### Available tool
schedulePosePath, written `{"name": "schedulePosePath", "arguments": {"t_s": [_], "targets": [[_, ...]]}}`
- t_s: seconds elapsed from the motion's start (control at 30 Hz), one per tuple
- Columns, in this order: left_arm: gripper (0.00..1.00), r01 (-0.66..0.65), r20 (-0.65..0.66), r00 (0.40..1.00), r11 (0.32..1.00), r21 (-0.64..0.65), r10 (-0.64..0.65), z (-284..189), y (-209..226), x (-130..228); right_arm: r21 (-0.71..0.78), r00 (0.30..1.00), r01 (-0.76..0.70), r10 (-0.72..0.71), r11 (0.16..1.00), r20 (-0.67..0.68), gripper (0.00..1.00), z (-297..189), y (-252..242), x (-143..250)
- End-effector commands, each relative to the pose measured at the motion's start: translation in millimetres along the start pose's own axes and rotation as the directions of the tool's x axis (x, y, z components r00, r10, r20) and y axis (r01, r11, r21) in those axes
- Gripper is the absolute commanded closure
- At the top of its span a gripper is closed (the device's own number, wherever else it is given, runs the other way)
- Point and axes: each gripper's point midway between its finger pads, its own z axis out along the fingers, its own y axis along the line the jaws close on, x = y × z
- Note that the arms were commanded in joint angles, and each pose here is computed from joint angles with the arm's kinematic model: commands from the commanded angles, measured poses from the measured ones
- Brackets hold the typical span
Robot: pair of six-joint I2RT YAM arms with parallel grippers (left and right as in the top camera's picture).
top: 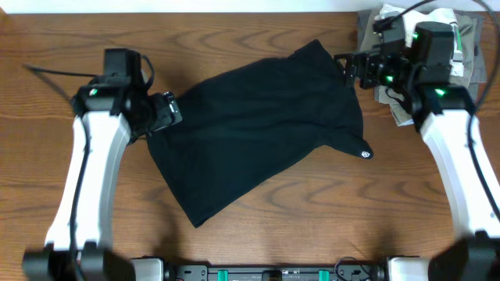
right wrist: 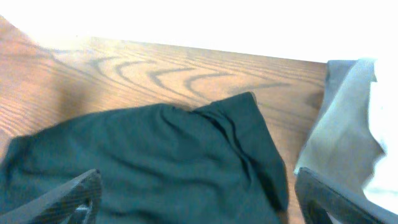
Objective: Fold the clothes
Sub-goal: 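Grasp the t-shirt's near corners with left and right grippers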
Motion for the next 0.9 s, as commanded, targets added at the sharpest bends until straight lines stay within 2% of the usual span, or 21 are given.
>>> {"name": "schedulePosePath", "arguments": {"t_s": [0.0, 0.2, 0.37, 0.5, 0.67, 0.87], "targets": [[0.09, -0.006, 0.075, 0.997, 0.999, 0.034, 0.003, -36.9, -7.9, 1.8, 0.045, 0.999, -0.013, 0.014, 0.999, -0.036, 0.01, -17.4, 1.3, 6.7], [0.09, 0.001, 0.028, 1.0, 0.999, 0.042, -0.003, -54.3, -13.5, 41.8, 0.078, 0.972, -0.077, 0.093, 0.994, -0.215, 0.01, -35.2, 4.7, 52.5], [0.09, 0.038, -0.044, 0.998, 0.999, 0.009, -0.037, -39.4, -13.6, 75.5, 0.135, 0.932, -0.135, 0.172, 0.982, -0.32, 0.01, -43.8, 1.8, 81.4], [0.09, 0.111, -0.116, 0.985, 0.987, -0.116, -0.124, -7.3, 6.7, 107.9, 0.228, 0.914, -0.154, 0.226, 0.961, -0.336, 0.01, -48.8, -10.6, 90.2], [0.1, 0.165, -0.187, 0.961, 0.967, -0.196, -0.202, 32.5, 23.7, 148.4, 0.256, 0.913, -0.161, 0.242, 0.953, -0.329, 0.01, -49.4, -14.8, 90.1], [0.18, 0.118, -0.214, 0.963, 0.973, -0.199, -0.161, 60.9, 27.4, 173.3, 0.255, 0.917, -0.16, 0.239, 0.954, -0.319, 0.01, -48.6, -15.4, 87.7]]}}
